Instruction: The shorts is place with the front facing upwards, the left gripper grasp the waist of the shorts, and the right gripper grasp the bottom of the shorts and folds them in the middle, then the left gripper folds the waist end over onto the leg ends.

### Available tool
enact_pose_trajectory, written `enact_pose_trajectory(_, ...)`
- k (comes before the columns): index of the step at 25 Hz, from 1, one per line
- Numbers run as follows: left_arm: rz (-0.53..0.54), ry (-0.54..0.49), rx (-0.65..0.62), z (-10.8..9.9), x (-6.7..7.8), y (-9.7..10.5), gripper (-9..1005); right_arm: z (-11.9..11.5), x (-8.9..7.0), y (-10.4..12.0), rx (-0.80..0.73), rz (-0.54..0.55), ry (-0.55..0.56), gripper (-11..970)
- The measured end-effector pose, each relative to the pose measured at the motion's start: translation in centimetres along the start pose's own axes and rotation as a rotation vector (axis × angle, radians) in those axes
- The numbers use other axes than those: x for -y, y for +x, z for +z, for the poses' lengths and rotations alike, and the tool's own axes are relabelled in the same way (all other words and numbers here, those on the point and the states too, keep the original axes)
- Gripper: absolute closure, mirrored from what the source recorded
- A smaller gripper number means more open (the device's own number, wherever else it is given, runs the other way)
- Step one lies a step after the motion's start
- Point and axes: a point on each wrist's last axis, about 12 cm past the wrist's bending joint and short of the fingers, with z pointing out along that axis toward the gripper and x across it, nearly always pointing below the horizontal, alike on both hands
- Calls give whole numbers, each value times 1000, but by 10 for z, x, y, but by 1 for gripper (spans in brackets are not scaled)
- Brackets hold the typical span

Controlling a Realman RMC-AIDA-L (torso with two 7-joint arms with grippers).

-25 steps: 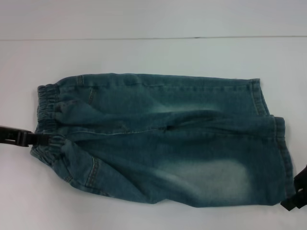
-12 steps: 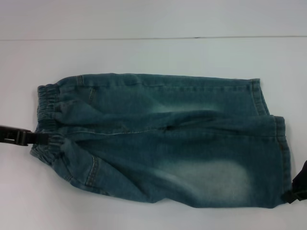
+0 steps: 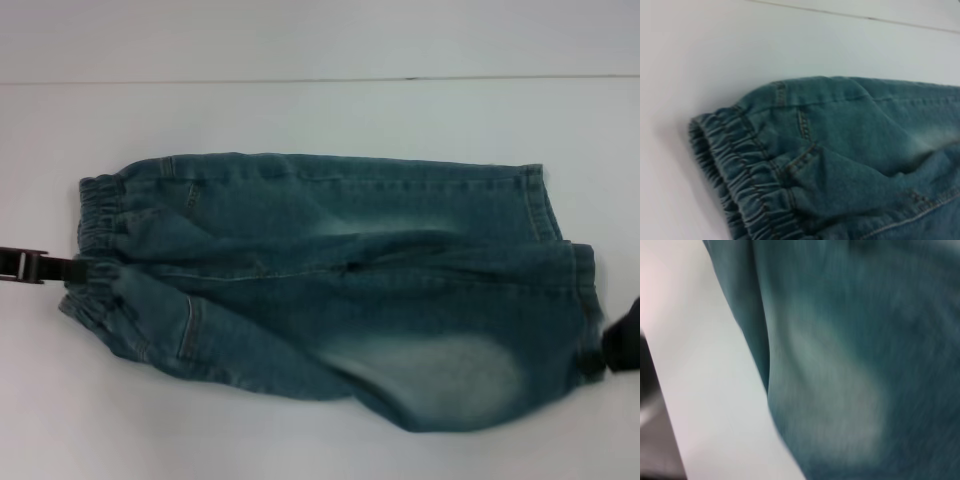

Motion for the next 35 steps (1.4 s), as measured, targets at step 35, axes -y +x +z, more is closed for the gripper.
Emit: enact_pose_trajectory(35,-248,-71,393,-6,-30,-26,972,32,36,12,760,300,233,932)
